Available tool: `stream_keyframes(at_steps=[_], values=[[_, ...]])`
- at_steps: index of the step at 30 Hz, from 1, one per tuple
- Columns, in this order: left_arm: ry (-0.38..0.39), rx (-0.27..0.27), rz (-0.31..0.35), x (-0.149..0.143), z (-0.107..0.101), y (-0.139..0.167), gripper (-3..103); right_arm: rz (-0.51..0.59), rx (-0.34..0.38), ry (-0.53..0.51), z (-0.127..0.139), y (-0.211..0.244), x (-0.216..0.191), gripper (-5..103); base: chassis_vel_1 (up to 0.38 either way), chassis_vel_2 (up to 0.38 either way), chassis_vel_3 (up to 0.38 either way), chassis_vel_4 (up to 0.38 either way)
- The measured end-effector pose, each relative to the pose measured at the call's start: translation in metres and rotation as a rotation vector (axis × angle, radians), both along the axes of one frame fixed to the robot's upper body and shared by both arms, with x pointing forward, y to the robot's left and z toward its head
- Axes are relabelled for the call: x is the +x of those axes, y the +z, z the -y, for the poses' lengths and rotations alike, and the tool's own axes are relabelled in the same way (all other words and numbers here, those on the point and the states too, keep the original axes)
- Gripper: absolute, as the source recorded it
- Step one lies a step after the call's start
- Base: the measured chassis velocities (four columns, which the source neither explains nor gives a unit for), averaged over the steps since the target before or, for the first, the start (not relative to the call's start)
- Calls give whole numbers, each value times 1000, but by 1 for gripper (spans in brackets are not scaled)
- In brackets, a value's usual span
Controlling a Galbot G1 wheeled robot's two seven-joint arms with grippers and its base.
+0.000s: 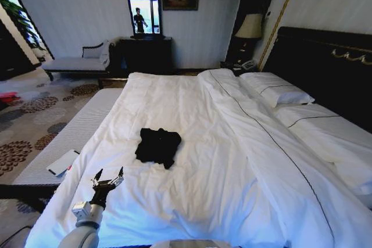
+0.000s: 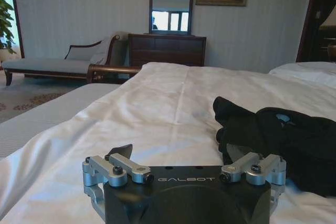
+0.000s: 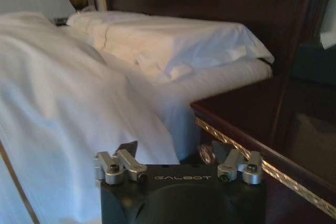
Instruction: Fold the clothes on the bed.
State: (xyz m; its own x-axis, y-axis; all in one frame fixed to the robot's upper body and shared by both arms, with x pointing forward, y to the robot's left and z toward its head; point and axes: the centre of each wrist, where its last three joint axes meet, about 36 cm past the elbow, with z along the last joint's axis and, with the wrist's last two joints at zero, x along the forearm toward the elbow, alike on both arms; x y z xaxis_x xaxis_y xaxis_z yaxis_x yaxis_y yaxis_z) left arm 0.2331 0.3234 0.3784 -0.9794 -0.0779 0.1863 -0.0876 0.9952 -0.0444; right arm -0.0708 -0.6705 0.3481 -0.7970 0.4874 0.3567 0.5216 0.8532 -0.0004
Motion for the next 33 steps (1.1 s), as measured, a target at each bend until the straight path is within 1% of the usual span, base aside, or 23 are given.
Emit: stream_keyframes(at_steps=[1, 3, 5, 6, 8, 10, 11, 15, 17, 19, 20, 22, 23, 25, 30, 33], values=[[-1, 2, -1, -1, 0, 0, 100, 10, -5, 10, -2, 3, 2, 86, 0, 0, 0, 0], [-2, 5, -2, -1, 1, 0, 100, 24, -11, 21, -3, 6, 6, 86, 0, 0, 0, 0], [-5, 6, 1, -2, 2, 1, 100, 66, -24, 56, -10, 14, 21, 96, 0, 0, 0, 0], [-5, 6, 1, -2, 2, 1, 100, 66, -24, 56, -10, 14, 21, 96, 0, 0, 0, 0], [-7, 9, 2, -3, 2, 3, 100, 95, -36, 95, -17, 22, 36, 100, 0, 0, 0, 0], [-5, 14, 4, -5, 2, 6, 100, 140, -47, 120, -29, 32, 57, 100, 0, 0, 0, 0], [-5, 14, 4, -5, 2, 6, 100, 140, -47, 120, -29, 32, 57, 100, 0, 0, 0, 0], [-8, 23, 18, -9, 3, 14, 100, 192, -78, 146, -50, 52, 99, 100, 0, 0, 0, 0], [-8, 23, 19, -9, 4, 15, 100, 193, -78, 147, -50, 52, 100, 100, 0, 0, 0, 0], [-14, 24, 31, -11, 7, 22, 100, 242, -117, 210, -71, 75, 135, 100, 0, 0, 0, 0], [-14, 24, 31, -11, 7, 22, 100, 242, -117, 210, -71, 75, 135, 100, 0, 0, 0, 0], [-16, 26, 34, -11, 9, 25, 100, 268, -131, 239, -82, 84, 150, 100, 0, 0, 0, 0], [-16, 26, 34, -11, 9, 25, 100, 268, -131, 239, -82, 84, 150, 100, 0, 0, 0, 0], [-19, 31, 36, -11, 12, 27, 100, 302, -145, 293, -105, 93, 173, 100, 0, 0, 0, 0], [-21, 34, 32, -11, 15, 28, 100, 302, -148, 329, -120, 85, 187, 100, 0, 0, 0, 0], [-25, 44, 33, -9, 18, 27, 100, 266, -168, 360, -129, 77, 193, 100, 0, 0, 0, 0]])
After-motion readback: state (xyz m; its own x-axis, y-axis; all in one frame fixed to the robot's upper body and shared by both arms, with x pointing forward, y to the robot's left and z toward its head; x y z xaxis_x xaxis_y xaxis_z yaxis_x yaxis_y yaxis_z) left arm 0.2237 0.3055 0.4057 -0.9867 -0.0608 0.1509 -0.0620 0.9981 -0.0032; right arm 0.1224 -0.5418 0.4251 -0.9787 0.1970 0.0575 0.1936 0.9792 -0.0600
